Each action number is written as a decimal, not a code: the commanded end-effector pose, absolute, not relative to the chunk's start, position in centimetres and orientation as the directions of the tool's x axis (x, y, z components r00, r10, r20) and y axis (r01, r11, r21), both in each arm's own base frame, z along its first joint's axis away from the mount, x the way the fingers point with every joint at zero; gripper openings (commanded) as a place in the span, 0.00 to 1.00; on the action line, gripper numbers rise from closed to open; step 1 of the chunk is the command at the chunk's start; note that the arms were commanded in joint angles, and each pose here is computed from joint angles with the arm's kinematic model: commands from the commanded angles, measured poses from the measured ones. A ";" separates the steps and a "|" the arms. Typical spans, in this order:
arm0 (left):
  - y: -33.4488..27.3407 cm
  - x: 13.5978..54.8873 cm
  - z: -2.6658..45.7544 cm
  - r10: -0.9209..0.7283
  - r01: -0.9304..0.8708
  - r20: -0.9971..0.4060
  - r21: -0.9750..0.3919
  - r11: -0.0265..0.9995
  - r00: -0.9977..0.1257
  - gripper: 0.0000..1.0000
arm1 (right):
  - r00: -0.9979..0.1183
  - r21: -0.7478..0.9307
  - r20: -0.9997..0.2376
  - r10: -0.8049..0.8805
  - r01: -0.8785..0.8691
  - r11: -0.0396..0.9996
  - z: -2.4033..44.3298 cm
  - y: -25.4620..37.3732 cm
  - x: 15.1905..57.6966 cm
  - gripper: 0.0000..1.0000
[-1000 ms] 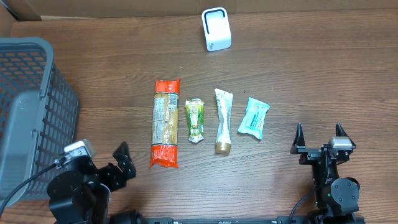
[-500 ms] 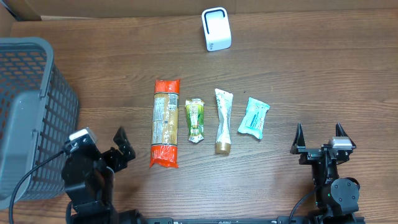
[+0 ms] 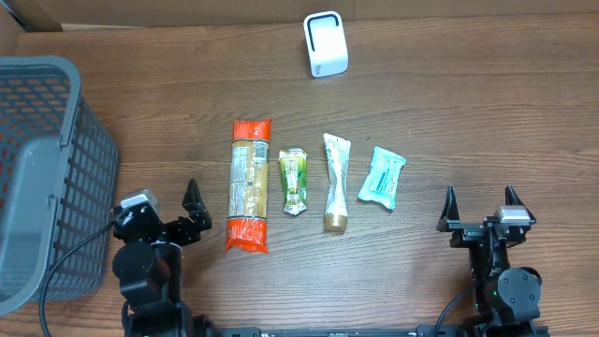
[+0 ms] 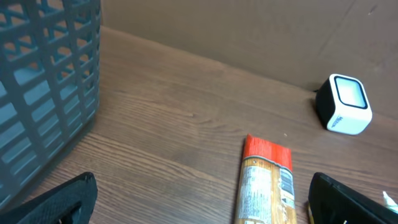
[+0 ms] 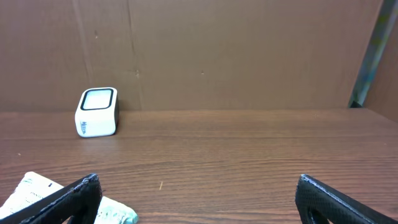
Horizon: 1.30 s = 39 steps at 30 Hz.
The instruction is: Scan the item barcode
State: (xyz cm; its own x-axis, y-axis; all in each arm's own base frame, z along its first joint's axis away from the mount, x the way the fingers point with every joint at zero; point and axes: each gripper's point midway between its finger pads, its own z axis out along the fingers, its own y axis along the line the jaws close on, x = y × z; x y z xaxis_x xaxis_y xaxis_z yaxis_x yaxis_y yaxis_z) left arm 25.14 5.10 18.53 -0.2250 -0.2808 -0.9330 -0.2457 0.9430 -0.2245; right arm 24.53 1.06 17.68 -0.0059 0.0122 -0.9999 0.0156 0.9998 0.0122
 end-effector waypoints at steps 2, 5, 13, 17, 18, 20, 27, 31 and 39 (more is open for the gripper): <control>5.1 25.1 16.1 -0.268 -0.245 -0.929 -0.205 0.947 -0.255 1.00 | -0.002 0.009 -1.000 0.009 0.011 1.000 17.5 1.2 24.5 1.00; 4.9 24.9 13.8 -0.252 -0.239 -0.920 -0.184 0.953 -0.298 1.00 | -0.002 0.009 -1.000 0.009 0.011 1.000 17.5 1.2 24.5 1.00; 6.0 24.0 8.9 -0.285 -0.325 -0.892 -0.169 0.931 -0.350 0.99 | -0.002 0.009 -1.000 0.009 0.011 1.000 17.5 1.2 24.5 1.00; 7.6 23.3 8.5 -0.341 -0.429 -0.884 -0.186 0.884 -0.320 1.00 | -0.002 0.009 -1.000 0.009 0.011 1.000 17.5 1.2 24.5 1.00; 8.0 23.0 8.2 -0.353 -0.460 -0.880 -0.181 0.869 -0.319 1.00 | -0.002 0.009 -1.000 0.009 0.011 1.000 17.5 1.2 24.5 1.00; 8.6 22.6 7.8 -0.359 -0.495 -0.874 -0.166 0.853 -0.326 1.00 | -0.002 0.009 -1.000 0.009 0.011 1.000 17.5 1.2 24.5 1.00; 8.6 22.6 7.6 -0.319 -0.480 -0.878 -0.121 0.869 -0.357 1.00 | -0.002 0.009 -1.000 0.009 0.011 1.000 17.5 1.2 24.5 1.00; 8.6 22.6 7.6 -0.319 -0.480 -0.878 -0.121 0.869 -0.358 1.00 | -0.002 0.009 -1.000 0.009 0.011 1.000 17.5 1.2 24.5 1.00; 8.6 22.6 7.6 -0.319 -0.480 -0.878 -0.121 0.869 -0.357 1.00 | -0.002 0.009 -1.000 0.009 0.011 1.000 17.5 1.2 24.5 1.00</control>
State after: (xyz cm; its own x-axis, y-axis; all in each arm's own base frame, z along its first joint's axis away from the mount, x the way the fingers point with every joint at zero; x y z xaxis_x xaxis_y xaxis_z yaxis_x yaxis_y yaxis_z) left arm 22.79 8.02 7.63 -0.3541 -0.3331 -0.8739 -0.4607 0.8753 -0.1469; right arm 24.53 1.06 17.66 -0.0067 0.0125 -0.9999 0.0156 0.9998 0.0124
